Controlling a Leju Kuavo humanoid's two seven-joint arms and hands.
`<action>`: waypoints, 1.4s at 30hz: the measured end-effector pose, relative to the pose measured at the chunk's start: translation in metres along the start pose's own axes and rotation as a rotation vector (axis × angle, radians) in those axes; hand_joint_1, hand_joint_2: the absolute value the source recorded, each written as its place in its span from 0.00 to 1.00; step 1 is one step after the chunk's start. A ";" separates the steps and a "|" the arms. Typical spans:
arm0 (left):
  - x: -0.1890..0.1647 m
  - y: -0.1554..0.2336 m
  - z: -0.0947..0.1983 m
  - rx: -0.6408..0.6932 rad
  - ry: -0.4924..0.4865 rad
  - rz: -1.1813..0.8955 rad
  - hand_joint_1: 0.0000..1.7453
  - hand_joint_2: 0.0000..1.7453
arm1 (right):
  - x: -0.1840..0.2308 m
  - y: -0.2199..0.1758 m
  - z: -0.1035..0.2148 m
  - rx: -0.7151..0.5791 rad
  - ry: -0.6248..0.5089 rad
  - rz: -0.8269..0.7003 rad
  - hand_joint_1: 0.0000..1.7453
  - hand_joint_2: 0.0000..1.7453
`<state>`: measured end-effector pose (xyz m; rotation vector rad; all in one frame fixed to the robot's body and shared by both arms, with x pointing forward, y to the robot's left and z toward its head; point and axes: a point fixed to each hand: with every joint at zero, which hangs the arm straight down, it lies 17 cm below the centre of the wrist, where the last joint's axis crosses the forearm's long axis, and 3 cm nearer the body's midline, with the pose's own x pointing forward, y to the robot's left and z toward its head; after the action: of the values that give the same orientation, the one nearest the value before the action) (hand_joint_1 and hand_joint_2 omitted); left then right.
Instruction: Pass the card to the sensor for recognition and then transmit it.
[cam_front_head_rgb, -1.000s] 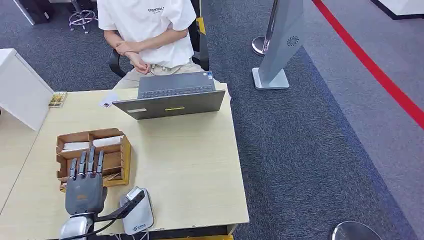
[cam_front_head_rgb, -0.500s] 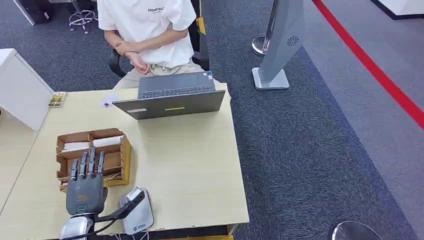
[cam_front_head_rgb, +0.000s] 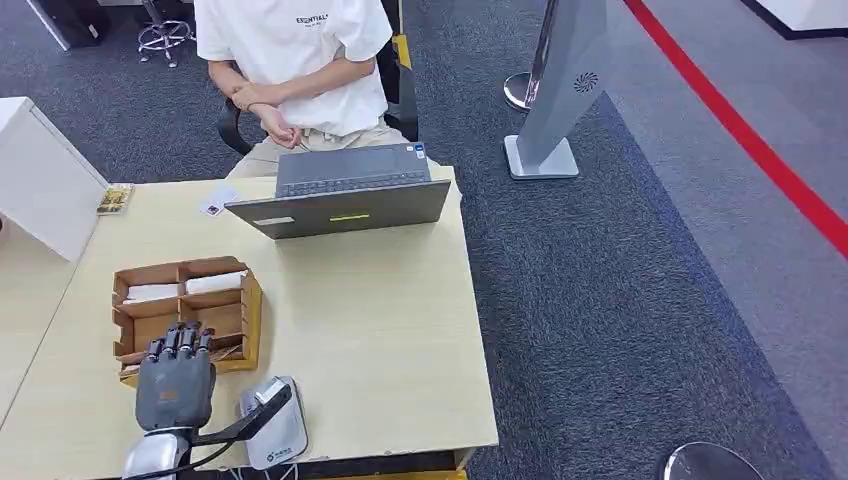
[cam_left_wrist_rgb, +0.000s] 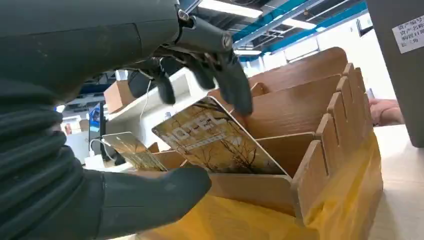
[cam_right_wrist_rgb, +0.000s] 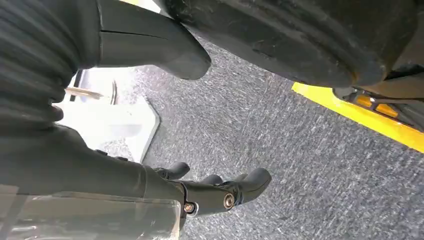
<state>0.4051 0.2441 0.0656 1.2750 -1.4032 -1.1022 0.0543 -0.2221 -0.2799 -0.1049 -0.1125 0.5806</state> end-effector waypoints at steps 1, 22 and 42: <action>0.000 0.000 0.000 0.000 0.000 0.000 1.00 1.00 | 0.000 0.000 0.000 0.000 -0.002 -0.002 0.00 1.00; -0.001 0.001 0.000 -0.003 -0.017 -0.010 1.00 1.00 | 0.001 0.000 0.000 0.002 -0.005 -0.035 0.00 1.00; 0.005 0.034 -0.007 0.001 -0.029 -0.018 1.00 1.00 | -0.001 0.000 0.000 0.003 0.005 -0.075 0.00 1.00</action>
<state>0.4054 0.2410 0.1004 1.2791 -1.4162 -1.1363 0.0537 -0.2224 -0.2801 -0.0984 -0.1103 0.5059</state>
